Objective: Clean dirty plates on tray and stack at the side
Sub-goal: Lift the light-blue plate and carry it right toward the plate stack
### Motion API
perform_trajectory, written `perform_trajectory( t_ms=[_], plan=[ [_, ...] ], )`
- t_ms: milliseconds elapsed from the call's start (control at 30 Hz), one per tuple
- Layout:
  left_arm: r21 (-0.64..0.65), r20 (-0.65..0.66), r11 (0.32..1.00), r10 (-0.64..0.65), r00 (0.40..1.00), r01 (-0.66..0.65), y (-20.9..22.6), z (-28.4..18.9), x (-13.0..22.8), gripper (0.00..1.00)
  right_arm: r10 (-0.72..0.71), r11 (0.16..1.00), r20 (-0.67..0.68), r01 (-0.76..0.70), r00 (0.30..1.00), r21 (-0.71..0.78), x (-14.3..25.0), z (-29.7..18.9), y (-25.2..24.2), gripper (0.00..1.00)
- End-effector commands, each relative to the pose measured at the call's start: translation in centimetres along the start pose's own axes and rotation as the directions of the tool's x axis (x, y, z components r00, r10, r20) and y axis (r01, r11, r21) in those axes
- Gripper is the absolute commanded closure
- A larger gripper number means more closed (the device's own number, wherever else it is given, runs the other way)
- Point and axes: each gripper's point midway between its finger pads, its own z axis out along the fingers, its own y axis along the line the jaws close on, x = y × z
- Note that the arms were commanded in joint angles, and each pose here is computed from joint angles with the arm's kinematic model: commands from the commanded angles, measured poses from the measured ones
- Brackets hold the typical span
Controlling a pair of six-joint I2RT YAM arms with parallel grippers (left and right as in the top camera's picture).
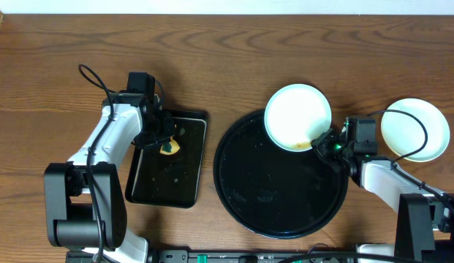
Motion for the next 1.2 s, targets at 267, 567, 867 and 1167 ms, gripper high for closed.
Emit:
perform_trajectory(
  t_ms=[267,567,867,1167],
  plan=[
    [0.004,-0.005,1.0,0.019,1.0,-0.019,0.0,0.0,0.2,0.92,-0.253,0.898,-0.03,0.246,0.967,0.366,-1.3,-4.3,-4.1,0.98],
    [0.004,-0.005,1.0,0.019,1.0,-0.019,0.0,0.0,0.2,0.92,-0.511,0.672,-0.054,0.437,0.858,0.598,-4.0,-10.6,-0.3,0.98],
    [0.004,-0.005,1.0,0.019,1.0,-0.019,0.0,0.0,0.3,0.92,-0.661,0.494,-0.002,0.437,0.75,0.752,-5.5,-16.2,4.2,0.98],
    [0.004,-0.005,1.0,0.019,1.0,-0.019,0.0,0.0,0.2,0.92,-0.808,0.309,-0.008,0.435,0.589,0.846,-5.4,-21.8,8.7,0.99]
  ],
)
